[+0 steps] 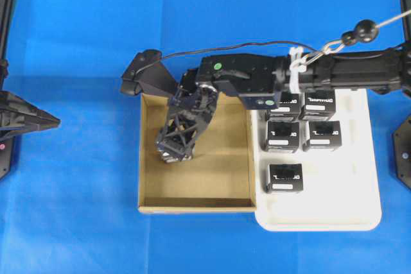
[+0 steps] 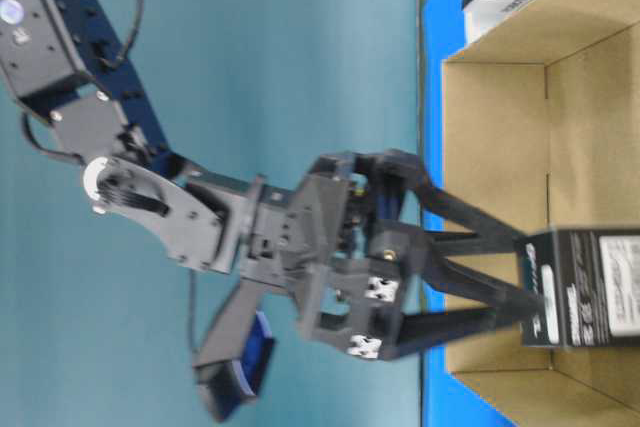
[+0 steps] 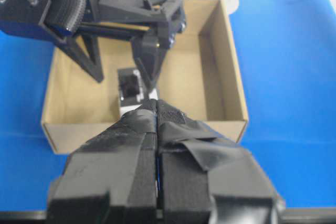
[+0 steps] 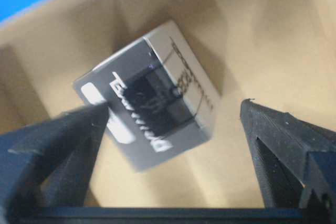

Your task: Pick the box from inside the cardboard box.

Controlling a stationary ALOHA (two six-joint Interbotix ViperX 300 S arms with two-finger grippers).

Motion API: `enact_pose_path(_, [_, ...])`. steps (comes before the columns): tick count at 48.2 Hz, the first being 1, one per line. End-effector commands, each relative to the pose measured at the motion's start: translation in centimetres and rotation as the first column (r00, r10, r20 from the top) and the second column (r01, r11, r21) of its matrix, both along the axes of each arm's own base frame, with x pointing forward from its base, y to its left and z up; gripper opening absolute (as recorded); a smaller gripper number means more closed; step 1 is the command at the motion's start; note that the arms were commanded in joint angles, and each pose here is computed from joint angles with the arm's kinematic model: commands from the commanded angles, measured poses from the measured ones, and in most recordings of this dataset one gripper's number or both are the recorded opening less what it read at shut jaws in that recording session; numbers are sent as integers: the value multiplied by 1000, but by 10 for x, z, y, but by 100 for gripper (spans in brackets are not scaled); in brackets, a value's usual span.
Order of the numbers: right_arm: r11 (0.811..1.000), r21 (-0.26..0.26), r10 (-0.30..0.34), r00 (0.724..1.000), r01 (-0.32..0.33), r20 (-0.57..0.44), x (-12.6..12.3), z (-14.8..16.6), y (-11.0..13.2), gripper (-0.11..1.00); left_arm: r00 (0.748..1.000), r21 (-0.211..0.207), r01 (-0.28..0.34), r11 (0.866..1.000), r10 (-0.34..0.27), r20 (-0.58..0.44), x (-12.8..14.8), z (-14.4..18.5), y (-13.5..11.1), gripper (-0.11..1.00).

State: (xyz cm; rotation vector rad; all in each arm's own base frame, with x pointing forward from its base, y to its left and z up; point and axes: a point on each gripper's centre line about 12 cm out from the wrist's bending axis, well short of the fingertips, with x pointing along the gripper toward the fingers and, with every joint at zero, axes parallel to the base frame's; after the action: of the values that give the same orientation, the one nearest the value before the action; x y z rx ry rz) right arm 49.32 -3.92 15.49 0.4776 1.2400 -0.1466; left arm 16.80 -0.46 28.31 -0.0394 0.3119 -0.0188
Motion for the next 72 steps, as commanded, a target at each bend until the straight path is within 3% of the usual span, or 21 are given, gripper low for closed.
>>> enact_pose_path(1, [1000,-5,-2,998,3,59,1,24,1,98,1000,2,0,1000,0,31,1,12,0,-7])
enact_pose_path(16, [999,-29,27,989,-23,146,0,73,0,98,999,1,-1,1000,0,32,1,12,0,-7])
enact_pose_path(26, [986,-79,158,975,-147,156,-9,114,2,98,999,1,1,1000,-1,35,1,13,0,-7])
enact_pose_path(41, [918,-127,389,916,-376,96,-17,177,12,98,999,-23,-7,1000,8,33,1,13,0,-7])
enact_pose_path(50, [873,-134,478,877,-469,46,-14,192,16,98,999,-26,1,1000,0,39,1,15,-1,-7])
enact_pose_path(72, [860,-190,485,874,-474,17,-5,195,9,98,999,-27,8,1000,-6,50,-2,18,-2,-7])
